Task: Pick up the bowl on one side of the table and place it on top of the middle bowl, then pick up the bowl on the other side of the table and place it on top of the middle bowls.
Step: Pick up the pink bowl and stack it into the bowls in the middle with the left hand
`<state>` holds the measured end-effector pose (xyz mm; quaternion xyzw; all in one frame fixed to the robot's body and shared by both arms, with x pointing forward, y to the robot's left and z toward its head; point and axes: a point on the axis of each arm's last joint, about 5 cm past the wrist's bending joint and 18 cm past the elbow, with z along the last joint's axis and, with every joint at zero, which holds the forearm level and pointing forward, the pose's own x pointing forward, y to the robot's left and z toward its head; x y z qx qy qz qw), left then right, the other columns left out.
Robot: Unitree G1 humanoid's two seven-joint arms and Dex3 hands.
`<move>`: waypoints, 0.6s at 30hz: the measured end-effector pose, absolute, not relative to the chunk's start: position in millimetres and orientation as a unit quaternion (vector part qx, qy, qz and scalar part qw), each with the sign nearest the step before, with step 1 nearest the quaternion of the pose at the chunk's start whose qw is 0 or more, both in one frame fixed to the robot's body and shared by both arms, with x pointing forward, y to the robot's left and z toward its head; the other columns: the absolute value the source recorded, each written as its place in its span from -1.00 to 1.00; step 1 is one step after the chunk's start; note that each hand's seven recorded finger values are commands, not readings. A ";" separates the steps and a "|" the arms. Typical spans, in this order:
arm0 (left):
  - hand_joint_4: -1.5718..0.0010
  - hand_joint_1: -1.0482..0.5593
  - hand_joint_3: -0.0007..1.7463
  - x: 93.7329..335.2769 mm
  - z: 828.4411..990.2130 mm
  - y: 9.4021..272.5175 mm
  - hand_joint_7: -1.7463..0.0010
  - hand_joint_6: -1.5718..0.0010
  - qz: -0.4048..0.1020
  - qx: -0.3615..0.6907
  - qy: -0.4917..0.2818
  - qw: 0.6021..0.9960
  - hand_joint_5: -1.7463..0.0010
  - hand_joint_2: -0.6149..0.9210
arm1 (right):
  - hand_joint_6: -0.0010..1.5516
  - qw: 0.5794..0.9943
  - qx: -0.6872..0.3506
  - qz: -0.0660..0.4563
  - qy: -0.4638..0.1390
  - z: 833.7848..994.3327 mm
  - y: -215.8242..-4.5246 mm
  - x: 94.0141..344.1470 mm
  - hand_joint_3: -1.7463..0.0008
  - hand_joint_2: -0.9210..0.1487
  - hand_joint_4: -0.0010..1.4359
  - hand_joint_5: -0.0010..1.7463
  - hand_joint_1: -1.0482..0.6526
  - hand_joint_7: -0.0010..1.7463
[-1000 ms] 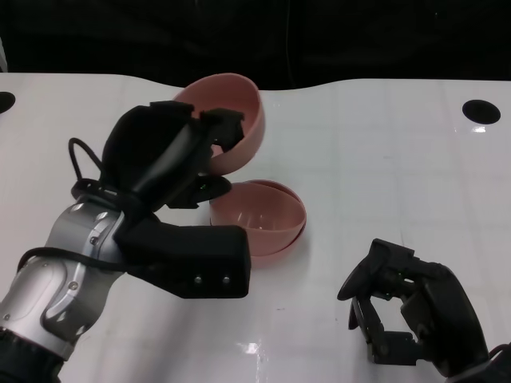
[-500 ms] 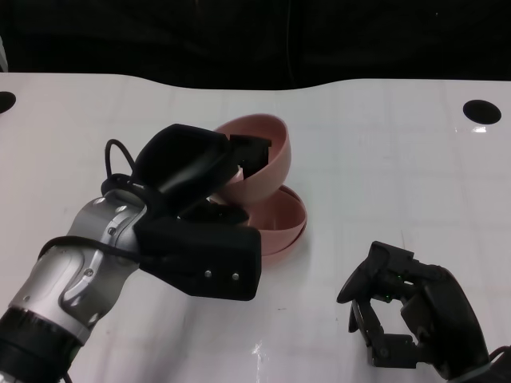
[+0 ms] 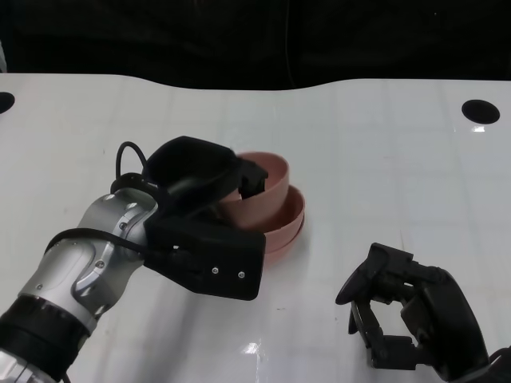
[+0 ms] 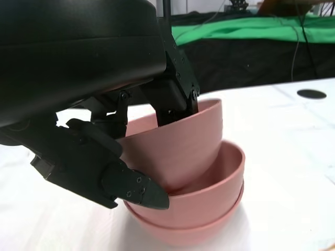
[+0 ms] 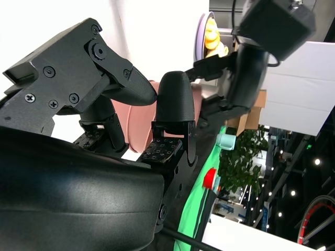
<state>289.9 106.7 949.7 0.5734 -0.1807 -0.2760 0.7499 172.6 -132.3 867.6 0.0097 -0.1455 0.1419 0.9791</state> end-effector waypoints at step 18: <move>0.79 -0.38 -0.74 290.0 932.7 103.1 1.00 0.70 -0.243 0.619 -0.170 0.727 0.95 1.00 | 0.05 0.979 0.010 0.143 -0.145 867.8 -132.1 172.7 -0.48 -0.11 0.17 0.86 0.12 0.49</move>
